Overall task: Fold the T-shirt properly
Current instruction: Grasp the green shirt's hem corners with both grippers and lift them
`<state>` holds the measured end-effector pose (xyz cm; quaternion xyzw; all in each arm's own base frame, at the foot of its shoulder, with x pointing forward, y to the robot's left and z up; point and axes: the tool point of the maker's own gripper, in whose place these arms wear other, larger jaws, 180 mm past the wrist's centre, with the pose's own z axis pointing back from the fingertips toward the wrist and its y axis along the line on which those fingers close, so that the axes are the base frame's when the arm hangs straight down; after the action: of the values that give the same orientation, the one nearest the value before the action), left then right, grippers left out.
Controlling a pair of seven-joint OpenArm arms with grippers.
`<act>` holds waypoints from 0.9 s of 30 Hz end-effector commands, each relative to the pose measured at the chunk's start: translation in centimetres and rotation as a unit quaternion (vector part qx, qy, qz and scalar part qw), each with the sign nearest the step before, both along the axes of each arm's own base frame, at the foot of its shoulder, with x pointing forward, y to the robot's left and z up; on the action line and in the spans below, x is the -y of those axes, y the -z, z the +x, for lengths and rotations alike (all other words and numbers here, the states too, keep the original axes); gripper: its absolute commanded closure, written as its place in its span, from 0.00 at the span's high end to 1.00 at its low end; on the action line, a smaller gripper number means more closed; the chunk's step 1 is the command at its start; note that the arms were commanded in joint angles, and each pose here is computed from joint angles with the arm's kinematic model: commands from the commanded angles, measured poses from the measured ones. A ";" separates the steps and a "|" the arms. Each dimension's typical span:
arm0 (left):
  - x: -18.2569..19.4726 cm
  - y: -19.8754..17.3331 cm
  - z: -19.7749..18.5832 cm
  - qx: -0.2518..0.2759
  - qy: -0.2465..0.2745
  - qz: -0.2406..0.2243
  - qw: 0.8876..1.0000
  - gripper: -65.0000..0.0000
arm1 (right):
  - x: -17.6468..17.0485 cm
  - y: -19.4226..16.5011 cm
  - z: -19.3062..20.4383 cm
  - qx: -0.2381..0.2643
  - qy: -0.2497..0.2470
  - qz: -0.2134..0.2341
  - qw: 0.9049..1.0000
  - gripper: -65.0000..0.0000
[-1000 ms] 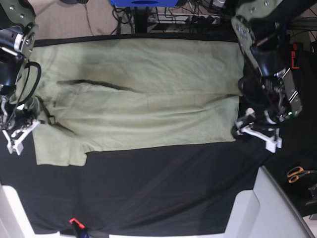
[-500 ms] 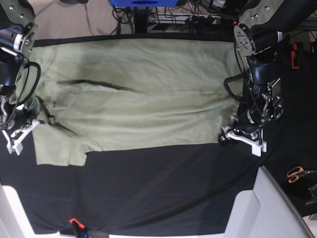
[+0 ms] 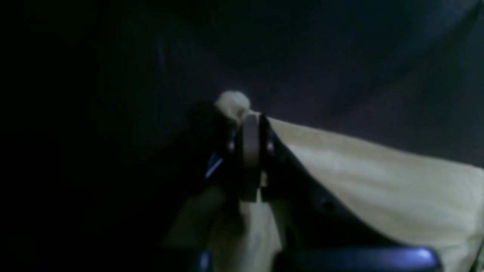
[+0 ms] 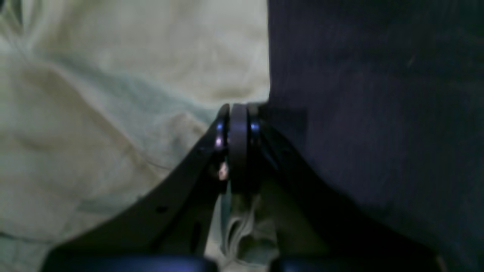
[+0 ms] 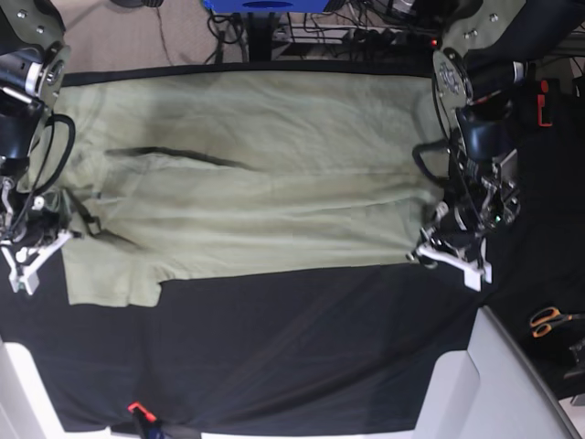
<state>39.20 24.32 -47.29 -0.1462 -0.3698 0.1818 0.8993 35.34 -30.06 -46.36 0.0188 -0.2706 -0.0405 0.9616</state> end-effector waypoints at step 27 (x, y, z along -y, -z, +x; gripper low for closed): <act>-1.8 -8.3 3.5 0.085 0.024 0.058 0.994 0.00 | -1.6 -6.7 8.2 0.208 -0.066 -0.040 0.975 0.00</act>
<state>41.02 25.45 -41.33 -0.1181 -0.4177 0.1267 0.8919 42.24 -27.19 -41.70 0.0174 -0.4400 0.0418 0.8969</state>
